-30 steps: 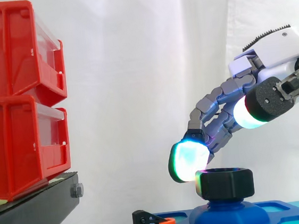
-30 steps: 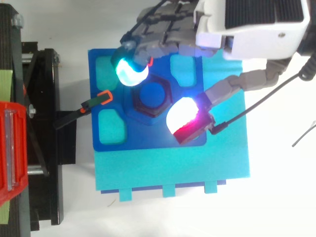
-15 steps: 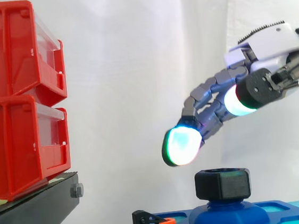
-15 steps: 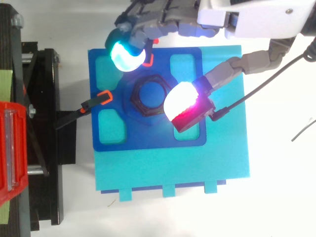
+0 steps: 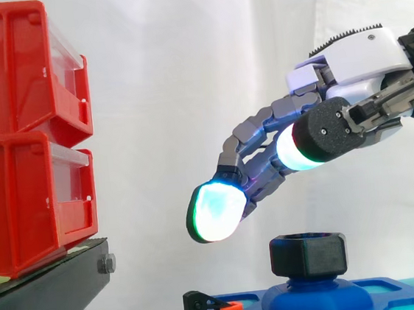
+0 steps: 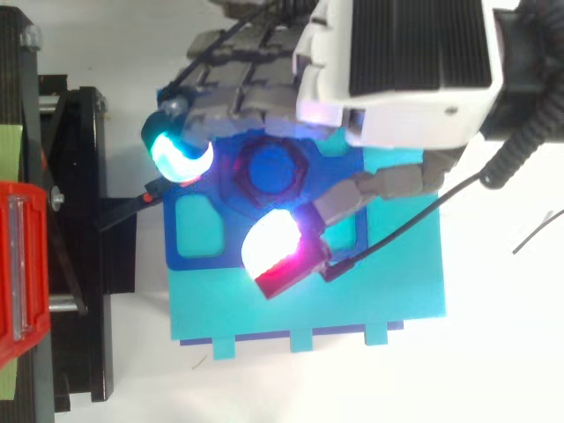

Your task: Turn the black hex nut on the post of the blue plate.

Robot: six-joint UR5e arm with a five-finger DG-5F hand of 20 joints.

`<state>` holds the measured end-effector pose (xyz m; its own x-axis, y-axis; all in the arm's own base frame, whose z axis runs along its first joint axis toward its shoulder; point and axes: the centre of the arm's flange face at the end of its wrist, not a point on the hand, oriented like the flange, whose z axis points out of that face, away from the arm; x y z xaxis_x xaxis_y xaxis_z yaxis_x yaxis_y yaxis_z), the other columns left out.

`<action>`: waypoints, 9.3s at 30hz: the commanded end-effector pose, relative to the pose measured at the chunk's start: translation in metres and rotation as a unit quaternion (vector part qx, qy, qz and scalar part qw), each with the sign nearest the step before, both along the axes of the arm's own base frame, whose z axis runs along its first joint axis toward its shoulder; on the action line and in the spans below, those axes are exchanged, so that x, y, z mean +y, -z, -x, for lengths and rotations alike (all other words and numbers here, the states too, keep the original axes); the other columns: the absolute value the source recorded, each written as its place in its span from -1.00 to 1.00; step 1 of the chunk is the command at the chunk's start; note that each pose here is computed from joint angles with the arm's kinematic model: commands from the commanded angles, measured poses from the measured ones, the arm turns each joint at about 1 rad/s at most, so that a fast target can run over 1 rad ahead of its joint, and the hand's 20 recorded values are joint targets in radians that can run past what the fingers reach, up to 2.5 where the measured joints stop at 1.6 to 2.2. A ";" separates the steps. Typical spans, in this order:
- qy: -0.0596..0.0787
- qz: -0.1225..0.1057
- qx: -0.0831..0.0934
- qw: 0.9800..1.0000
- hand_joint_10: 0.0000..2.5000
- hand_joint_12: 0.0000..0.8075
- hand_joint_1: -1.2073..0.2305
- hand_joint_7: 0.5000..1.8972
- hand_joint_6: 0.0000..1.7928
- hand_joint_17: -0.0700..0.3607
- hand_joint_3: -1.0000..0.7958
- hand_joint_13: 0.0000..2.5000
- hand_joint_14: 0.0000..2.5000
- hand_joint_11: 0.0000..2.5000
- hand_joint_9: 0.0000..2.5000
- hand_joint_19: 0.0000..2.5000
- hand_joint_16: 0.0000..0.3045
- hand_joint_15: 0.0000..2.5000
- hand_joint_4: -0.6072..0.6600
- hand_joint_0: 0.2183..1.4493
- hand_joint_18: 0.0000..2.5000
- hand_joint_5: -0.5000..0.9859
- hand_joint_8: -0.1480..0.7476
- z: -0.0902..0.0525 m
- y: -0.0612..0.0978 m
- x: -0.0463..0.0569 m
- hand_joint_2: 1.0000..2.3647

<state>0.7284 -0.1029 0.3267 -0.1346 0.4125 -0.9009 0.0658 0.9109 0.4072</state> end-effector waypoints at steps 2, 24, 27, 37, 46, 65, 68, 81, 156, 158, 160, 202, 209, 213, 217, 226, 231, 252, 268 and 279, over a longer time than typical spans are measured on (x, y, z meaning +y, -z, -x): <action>0.003 0.002 0.000 1.000 -1.00 -0.07 0.04 -0.74 -0.44 -0.08 -0.44 -0.77 -1.00 -1.00 -0.71 -0.92 -0.62 -0.96 0.23 -0.58 -1.00 -0.61 -0.12 -0.003 0.002 0.014 -1.00; 0.001 0.007 0.031 1.000 -1.00 -0.07 0.04 -0.74 -0.44 -0.07 -0.44 -0.74 -1.00 -1.00 -0.70 -0.90 -0.62 -0.96 0.24 -0.58 -0.99 -0.61 -0.12 0.001 0.007 0.037 -1.00; -0.003 0.007 0.042 0.999 -1.00 -0.07 0.04 -0.74 -0.44 -0.07 -0.44 -0.74 -1.00 -1.00 -0.70 -0.90 -0.62 -0.96 0.24 -0.58 -0.99 -0.61 -0.12 0.004 0.008 0.036 -1.00; -0.010 0.005 0.049 0.999 -1.00 -0.07 0.04 -0.74 -0.44 -0.07 -0.44 -0.73 -1.00 -1.00 -0.70 -0.90 -0.62 -0.95 0.24 -0.57 -0.98 -0.61 -0.12 0.005 0.000 0.031 -1.00; -0.007 0.006 0.052 0.999 -1.00 -0.07 0.04 -0.74 -0.44 -0.07 -0.44 -0.72 -1.00 -1.00 -0.70 -0.90 -0.62 -0.95 0.24 -0.58 -0.97 -0.61 -0.11 0.006 -0.007 0.026 -1.00; -0.017 0.020 0.074 0.997 -1.00 -0.06 0.04 -0.74 -0.44 -0.07 -0.44 -0.72 -1.00 -1.00 -0.70 -0.89 -0.62 -0.95 0.24 -0.57 -0.96 -0.61 -0.11 0.018 -0.003 -0.016 -1.00; -0.020 0.022 0.076 0.997 -1.00 -0.06 0.04 -0.74 -0.44 -0.07 -0.44 -0.72 -1.00 -1.00 -0.70 -0.89 -0.62 -0.94 0.24 -0.57 -0.96 -0.61 -0.11 0.020 -0.003 -0.024 -1.00; -0.032 0.020 0.063 0.997 -1.00 -0.06 0.04 -0.74 -0.44 -0.07 -0.44 -0.71 -1.00 -1.00 -0.70 -0.88 -0.62 -0.94 0.24 -0.57 -0.95 -0.61 -0.11 0.025 -0.012 -0.056 -1.00; -0.047 0.033 0.061 0.996 -1.00 -0.06 0.06 -0.59 -0.44 -0.07 -0.44 -0.69 -1.00 -1.00 -0.68 -0.87 -0.62 -0.93 0.27 -0.58 -0.92 -0.59 -0.10 0.009 -0.002 -0.030 -1.00; -0.047 0.032 0.063 0.996 -1.00 -0.06 0.06 -0.59 -0.44 -0.07 -0.44 -0.69 -1.00 -1.00 -0.68 -0.87 -0.62 -0.93 0.27 -0.58 -0.92 -0.59 -0.10 0.011 0.000 -0.035 -1.00; -0.048 0.030 0.061 0.997 -1.00 -0.06 0.05 -0.59 -0.44 -0.07 -0.44 -0.69 -1.00 -1.00 -0.68 -0.88 -0.62 -0.94 0.27 -0.58 -0.92 -0.59 -0.10 0.012 -0.001 -0.041 -1.00; -0.055 0.031 0.028 0.998 -1.00 -0.06 0.06 -0.60 -0.44 -0.07 -0.44 -0.67 -1.00 -1.00 -0.67 -0.86 -0.62 -0.93 0.28 -0.57 -0.89 -0.59 -0.09 -0.008 -0.006 0.026 -1.00; -0.056 0.031 0.041 0.997 -1.00 -0.06 0.06 -0.59 -0.44 -0.07 -0.44 -0.67 -1.00 -1.00 -0.67 -0.86 -0.62 -0.93 0.29 -0.57 -0.88 -0.58 -0.09 -0.005 -0.005 0.023 -1.00; -0.054 0.031 0.048 0.997 -1.00 -0.06 0.06 -0.60 -0.44 -0.07 -0.44 -0.66 -1.00 -1.00 -0.67 -0.86 -0.62 -0.92 0.28 -0.57 -0.88 -0.58 -0.09 -0.003 -0.003 0.018 -1.00; -0.052 0.031 0.055 0.997 -1.00 -0.05 0.06 -0.60 -0.44 -0.07 -0.44 -0.66 -1.00 -1.00 -0.67 -0.86 -0.62 -0.92 0.29 -0.57 -0.88 -0.58 -0.09 0.000 -0.003 0.012 -1.00; -0.055 0.032 0.057 0.996 -1.00 -0.05 0.06 -0.60 -0.44 -0.08 -0.44 -0.65 -1.00 -1.00 -0.67 -0.85 -0.62 -0.92 0.29 -0.57 -0.87 -0.58 -0.09 0.003 -0.002 -0.006 -1.00; -0.057 0.028 0.056 0.996 -1.00 -0.05 0.06 -0.60 -0.44 -0.08 -0.44 -0.65 -1.00 -1.00 -0.67 -0.85 -0.62 -0.92 0.29 -0.57 -0.87 -0.58 -0.09 0.006 -0.002 -0.019 -1.00; -0.069 0.035 0.029 0.997 -1.00 -0.05 0.06 -0.60 -0.44 -0.07 -0.44 -0.64 -1.00 -1.00 -0.67 -0.85 -0.62 -0.91 0.29 -0.57 -0.86 -0.58 -0.09 0.010 -0.013 -0.061 -1.00; -0.063 0.045 0.010 0.997 -1.00 -0.03 0.09 -0.61 -0.44 -0.06 -0.44 -0.66 -1.00 -1.00 -0.68 -0.85 -0.61 -0.92 0.28 -0.60 -0.86 -0.59 -0.08 -0.008 -0.016 -0.004 -1.00; -0.064 0.044 0.028 0.997 -1.00 -0.04 0.11 -0.56 -0.44 -0.06 -0.44 -0.65 -1.00 -1.00 -0.68 -0.85 -0.61 -0.92 0.32 -0.60 -0.86 -0.58 -0.08 -0.007 -0.013 0.016 -1.00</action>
